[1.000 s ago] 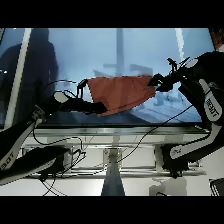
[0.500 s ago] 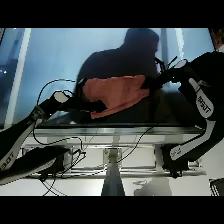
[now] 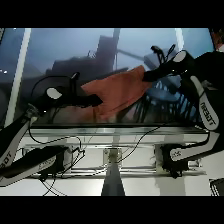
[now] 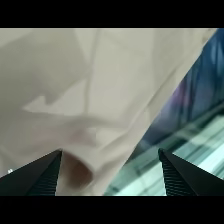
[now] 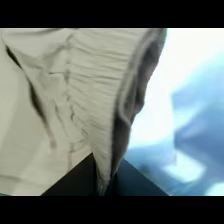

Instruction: Fold the clothes and pants, and hang the long-sleeved shirts on hangers.

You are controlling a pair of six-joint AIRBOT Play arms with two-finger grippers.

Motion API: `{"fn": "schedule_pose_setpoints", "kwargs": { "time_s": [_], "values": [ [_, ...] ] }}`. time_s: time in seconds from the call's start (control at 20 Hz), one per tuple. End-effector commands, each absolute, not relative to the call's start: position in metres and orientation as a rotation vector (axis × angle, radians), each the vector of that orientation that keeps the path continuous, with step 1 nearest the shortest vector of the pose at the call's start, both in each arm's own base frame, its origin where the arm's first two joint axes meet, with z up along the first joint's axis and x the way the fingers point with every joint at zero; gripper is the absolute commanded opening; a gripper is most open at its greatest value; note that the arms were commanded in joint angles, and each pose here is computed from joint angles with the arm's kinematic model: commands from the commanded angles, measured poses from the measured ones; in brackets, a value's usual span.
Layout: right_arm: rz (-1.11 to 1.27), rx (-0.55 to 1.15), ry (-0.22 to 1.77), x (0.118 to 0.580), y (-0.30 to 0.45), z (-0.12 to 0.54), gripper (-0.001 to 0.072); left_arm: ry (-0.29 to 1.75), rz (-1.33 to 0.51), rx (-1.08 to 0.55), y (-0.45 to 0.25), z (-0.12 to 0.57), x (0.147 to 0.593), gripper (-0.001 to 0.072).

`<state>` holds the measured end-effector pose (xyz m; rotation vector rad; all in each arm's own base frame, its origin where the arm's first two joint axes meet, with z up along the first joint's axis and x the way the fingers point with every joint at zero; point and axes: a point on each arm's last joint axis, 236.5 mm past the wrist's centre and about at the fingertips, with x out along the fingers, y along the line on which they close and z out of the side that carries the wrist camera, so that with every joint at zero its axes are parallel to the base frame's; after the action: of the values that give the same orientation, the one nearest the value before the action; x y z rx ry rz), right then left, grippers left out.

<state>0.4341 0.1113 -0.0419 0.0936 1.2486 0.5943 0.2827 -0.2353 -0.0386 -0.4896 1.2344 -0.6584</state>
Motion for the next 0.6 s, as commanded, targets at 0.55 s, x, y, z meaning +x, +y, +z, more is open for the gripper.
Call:
{"fn": "schedule_pose_setpoints", "kwargs": {
  "time_s": [0.55],
  "values": [
    [-0.515,0.009,0.650,0.302,-0.191,0.277,0.0024,0.765,-0.872,-0.199,-0.218,0.098,0.298,0.0699]
  ]
}}
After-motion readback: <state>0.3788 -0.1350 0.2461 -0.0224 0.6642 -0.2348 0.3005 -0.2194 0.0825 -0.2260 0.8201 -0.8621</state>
